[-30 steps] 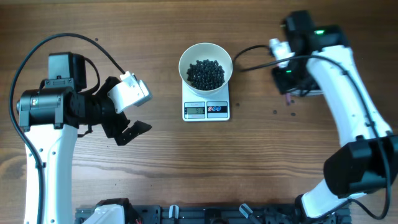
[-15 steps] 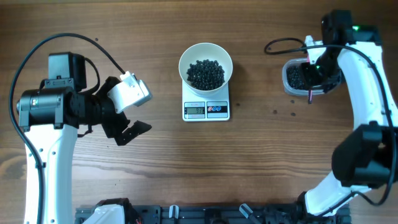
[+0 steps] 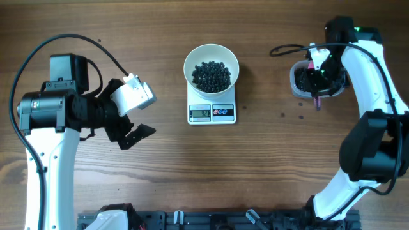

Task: Scoop item into bowl and weigh 150g on scale
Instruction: 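Move the empty pink scoop right back to the bean container, then dip the pink scoop into the black beans and scoop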

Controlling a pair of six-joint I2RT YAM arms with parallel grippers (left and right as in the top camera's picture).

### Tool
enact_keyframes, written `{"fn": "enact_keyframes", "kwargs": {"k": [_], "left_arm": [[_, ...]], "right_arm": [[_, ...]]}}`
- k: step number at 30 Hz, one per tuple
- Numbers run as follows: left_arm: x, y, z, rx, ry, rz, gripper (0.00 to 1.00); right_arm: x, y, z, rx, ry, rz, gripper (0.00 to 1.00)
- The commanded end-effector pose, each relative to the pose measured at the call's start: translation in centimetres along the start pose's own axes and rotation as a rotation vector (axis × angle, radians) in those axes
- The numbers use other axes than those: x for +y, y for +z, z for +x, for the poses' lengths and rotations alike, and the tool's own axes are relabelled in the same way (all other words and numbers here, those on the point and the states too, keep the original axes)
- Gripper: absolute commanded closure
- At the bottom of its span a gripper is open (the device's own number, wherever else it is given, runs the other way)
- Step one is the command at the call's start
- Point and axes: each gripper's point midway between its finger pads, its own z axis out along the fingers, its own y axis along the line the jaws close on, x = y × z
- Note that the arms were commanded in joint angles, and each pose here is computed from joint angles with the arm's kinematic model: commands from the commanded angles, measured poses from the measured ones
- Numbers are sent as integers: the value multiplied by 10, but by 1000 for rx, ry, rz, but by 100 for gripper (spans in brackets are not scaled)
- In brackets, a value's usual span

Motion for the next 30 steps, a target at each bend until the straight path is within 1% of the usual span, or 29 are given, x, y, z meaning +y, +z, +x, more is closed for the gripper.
{"fn": "enact_keyframes", "kwargs": {"k": [1,6,11,15,19,21,24,27,29,30], "left_arm": [[-1,-7,-9,-35,34,-14,0],[-1,-7,-9,-35,34,-14,0],[-1,-7,-9,-35,34,-14,0],[-1,-7,-9,-35,34,-14,0],[-1,-7,-9,-35,34,-14,0],[-1,-7,-9,-35,34,-14,0],[-1,-7,-9,-35,34,-14,0],[-1,-7,-9,-35,34,-14,0],[-1,-7,-9,-35,34,-14,0],[-1,-7,-9,-35,34,-14,0]], "right_arm": [[-7,9,4,25,27,-24,81],[-11,9,1,8,43,-33,82],[-11,9,2,9,43,-33,81],[-11,9,2,11,46,-33,75],[-10,9,6,31,96,-37,71],[-8,9,11,49,98,-41,62],[-7,9,16,71,113,-46,60],[-6,8,17,75,196,-48,59],[1,5,14,66,245,-88,44],[6,1,12,56,260,-118,28]]}}
